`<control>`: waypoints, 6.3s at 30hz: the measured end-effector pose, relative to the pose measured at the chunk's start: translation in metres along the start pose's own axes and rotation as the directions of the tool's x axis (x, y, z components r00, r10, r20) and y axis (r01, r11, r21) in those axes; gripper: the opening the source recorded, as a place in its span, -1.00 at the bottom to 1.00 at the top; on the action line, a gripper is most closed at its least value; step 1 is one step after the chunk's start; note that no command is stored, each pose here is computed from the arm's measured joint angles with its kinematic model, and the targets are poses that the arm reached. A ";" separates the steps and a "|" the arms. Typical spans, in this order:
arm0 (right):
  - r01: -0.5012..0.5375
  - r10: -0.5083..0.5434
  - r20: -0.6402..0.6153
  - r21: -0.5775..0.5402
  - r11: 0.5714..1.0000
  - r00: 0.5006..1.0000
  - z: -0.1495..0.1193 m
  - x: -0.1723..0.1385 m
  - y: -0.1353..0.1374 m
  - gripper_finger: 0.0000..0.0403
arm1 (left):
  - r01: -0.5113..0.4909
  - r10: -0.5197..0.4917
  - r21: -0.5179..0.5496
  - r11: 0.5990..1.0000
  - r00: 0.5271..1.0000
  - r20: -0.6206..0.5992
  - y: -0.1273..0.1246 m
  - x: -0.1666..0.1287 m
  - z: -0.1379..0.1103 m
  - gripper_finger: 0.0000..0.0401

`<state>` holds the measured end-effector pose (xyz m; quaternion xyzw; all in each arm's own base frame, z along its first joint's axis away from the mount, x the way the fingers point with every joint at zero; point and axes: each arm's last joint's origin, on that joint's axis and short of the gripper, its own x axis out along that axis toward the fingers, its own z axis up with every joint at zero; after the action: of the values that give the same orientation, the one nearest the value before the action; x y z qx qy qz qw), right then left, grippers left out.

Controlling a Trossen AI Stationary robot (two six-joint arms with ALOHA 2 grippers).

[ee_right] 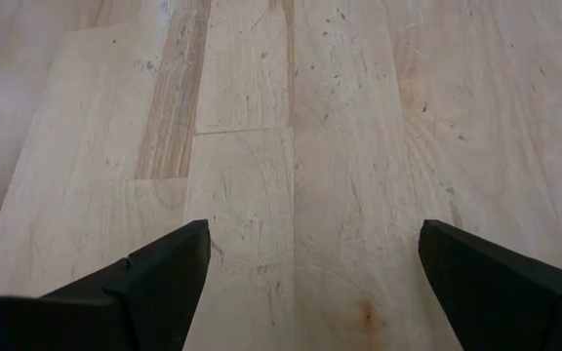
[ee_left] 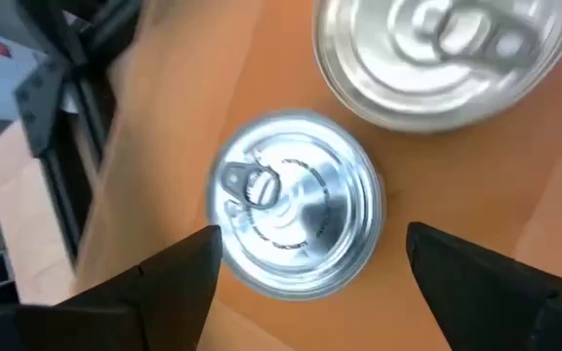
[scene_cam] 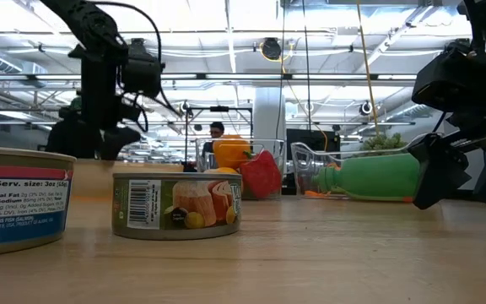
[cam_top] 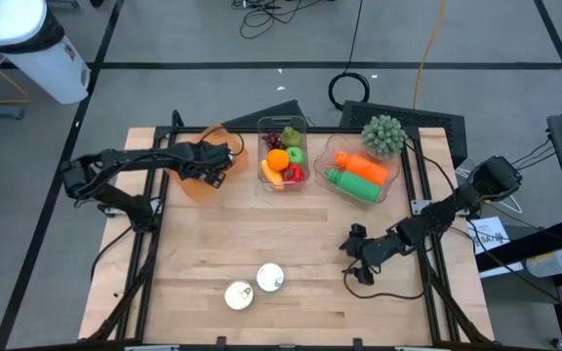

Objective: Pick & Place Food Item
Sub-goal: Put the green tuna can into the orange bin

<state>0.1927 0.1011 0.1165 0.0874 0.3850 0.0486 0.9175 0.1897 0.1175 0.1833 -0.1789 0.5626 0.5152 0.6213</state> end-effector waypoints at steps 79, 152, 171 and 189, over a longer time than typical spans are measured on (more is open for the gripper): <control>-0.011 0.010 0.028 0.032 0.999 1.000 0.003 0.000 0.001 0.73 | 0.495 -0.513 0.331 0.803 0.858 -0.038 -0.170 -0.048 -0.121 -0.12; 0.495 -0.559 0.374 0.261 0.829 0.740 0.084 0.096 -0.031 0.45 | 0.499 -0.740 0.547 0.672 0.483 0.468 -0.198 -0.082 -0.067 0.39; 0.416 -0.524 0.382 0.332 0.846 0.761 0.094 0.097 -0.051 0.33 | 0.516 -0.743 0.535 0.669 0.472 0.474 -0.199 -0.083 -0.066 0.38; 0.478 -0.543 0.375 0.258 0.840 0.751 0.096 0.096 -0.058 -0.38 | 0.515 -0.744 0.536 0.669 0.472 0.474 -0.199 -0.083 -0.066 0.27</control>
<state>0.3299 0.0471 0.1038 0.0541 0.1826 -0.2533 0.9485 0.3365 -0.0523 0.1657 -0.0787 0.2710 0.1742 0.9434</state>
